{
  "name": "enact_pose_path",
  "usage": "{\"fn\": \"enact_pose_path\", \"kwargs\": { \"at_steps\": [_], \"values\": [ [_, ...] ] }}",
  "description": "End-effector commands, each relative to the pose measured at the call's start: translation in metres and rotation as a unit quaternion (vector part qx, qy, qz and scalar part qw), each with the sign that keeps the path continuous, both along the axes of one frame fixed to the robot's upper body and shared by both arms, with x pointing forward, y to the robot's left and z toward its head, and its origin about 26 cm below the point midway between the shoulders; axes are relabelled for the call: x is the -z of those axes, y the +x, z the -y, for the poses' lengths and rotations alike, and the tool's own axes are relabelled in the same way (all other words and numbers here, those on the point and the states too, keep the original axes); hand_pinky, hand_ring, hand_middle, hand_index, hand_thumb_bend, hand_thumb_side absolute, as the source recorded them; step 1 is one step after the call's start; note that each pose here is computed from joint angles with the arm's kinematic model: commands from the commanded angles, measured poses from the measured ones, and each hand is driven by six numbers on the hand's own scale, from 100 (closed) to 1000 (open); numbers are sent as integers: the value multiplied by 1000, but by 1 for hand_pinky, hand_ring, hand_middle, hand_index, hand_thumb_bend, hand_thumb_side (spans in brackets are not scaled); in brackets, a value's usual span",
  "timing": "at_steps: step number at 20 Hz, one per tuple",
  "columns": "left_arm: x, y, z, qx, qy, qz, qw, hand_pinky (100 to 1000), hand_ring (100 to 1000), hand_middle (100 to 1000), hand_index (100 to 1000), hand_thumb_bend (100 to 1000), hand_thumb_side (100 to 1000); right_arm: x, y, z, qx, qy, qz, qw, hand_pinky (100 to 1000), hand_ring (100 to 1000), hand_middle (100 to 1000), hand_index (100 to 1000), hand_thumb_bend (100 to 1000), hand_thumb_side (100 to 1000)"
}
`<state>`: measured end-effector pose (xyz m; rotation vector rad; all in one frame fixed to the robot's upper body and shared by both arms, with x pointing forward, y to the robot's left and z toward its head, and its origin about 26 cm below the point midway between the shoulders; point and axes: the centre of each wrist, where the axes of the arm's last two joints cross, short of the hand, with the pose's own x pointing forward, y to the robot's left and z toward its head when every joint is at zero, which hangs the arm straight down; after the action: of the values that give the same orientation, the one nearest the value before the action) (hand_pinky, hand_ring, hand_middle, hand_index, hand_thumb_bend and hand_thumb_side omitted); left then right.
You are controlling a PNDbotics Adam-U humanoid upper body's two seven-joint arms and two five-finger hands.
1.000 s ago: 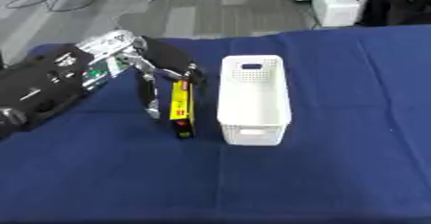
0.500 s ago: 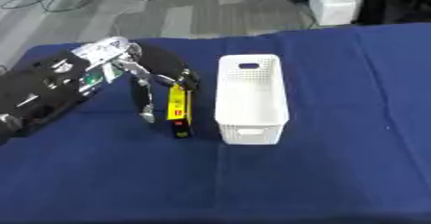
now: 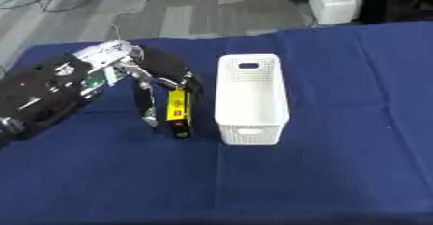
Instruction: Pick up objects on the table and place them in the box.
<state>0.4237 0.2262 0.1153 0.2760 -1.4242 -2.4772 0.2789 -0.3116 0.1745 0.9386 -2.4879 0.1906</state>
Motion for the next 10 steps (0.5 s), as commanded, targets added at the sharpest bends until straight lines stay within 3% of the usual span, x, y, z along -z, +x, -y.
{"fn": "enact_pose_path", "kwargs": {
  "at_steps": [1,10],
  "values": [
    [-15,0,1,114,97,-24,988,736,750,801,829,646,396,-10,0,1,-3,-9,13,1000,100,100,100,191,100,1000],
    [-25,2,1,112,103,-20,988,743,755,796,826,661,390,-10,0,2,-2,-8,13,1000,100,100,100,191,100,1000]
  ]
}}
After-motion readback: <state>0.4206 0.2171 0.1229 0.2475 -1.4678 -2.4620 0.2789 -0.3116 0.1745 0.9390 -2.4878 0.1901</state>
